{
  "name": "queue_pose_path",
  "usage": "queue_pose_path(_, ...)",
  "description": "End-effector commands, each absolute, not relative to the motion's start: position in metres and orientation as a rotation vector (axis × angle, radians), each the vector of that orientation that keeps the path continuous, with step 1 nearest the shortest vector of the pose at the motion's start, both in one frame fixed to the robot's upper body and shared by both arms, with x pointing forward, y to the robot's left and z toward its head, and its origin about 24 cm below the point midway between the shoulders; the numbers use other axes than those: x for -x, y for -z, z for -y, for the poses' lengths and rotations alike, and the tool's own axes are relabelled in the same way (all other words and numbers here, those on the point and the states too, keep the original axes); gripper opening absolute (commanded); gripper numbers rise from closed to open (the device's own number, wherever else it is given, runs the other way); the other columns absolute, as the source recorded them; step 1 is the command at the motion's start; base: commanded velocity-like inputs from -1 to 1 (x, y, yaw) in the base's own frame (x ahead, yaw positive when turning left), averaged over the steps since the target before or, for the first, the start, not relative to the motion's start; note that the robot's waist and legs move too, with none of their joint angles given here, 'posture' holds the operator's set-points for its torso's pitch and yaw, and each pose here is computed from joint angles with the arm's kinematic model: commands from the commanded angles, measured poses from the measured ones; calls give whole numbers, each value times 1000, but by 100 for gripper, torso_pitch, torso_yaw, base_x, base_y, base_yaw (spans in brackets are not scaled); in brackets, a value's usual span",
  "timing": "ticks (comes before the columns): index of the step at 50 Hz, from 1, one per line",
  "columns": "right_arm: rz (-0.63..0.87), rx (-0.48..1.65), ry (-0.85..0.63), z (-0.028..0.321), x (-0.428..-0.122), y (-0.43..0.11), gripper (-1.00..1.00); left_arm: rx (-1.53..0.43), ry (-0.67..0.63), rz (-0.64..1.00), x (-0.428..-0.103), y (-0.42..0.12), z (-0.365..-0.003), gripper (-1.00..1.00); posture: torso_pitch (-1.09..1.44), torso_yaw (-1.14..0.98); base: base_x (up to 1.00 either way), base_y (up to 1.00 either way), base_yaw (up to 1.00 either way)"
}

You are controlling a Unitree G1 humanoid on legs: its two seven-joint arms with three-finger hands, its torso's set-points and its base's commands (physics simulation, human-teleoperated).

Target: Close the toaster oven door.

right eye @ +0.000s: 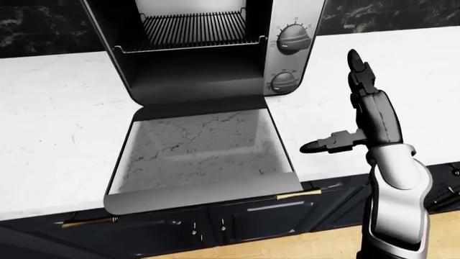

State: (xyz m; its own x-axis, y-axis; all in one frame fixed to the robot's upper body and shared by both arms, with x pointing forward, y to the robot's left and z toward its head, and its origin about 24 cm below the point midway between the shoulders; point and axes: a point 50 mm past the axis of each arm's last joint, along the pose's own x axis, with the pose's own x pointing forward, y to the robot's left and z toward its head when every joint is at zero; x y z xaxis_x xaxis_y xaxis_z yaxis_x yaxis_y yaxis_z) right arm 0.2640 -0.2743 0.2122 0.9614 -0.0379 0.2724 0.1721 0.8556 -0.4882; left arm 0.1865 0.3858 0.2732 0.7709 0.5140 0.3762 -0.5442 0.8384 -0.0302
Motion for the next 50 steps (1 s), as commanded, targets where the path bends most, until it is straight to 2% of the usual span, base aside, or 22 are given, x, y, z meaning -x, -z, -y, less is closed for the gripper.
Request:
queue_pose_path(1, 343, 573, 128, 272, -259, -229, 100, -125, -573, 465, -180, -290, -382, 100, 0, 0, 0, 0, 0)
queue_pose_path(23, 310, 615, 80, 267, -260, -211, 100, -125, -574, 466, -179, -290, -383, 100, 0, 0, 0, 0, 0)
queue_pose_path(50, 326, 676, 91, 264, -263, -206, 100, -123, -573, 469, -178, -292, -382, 100, 0, 0, 0, 0, 0)
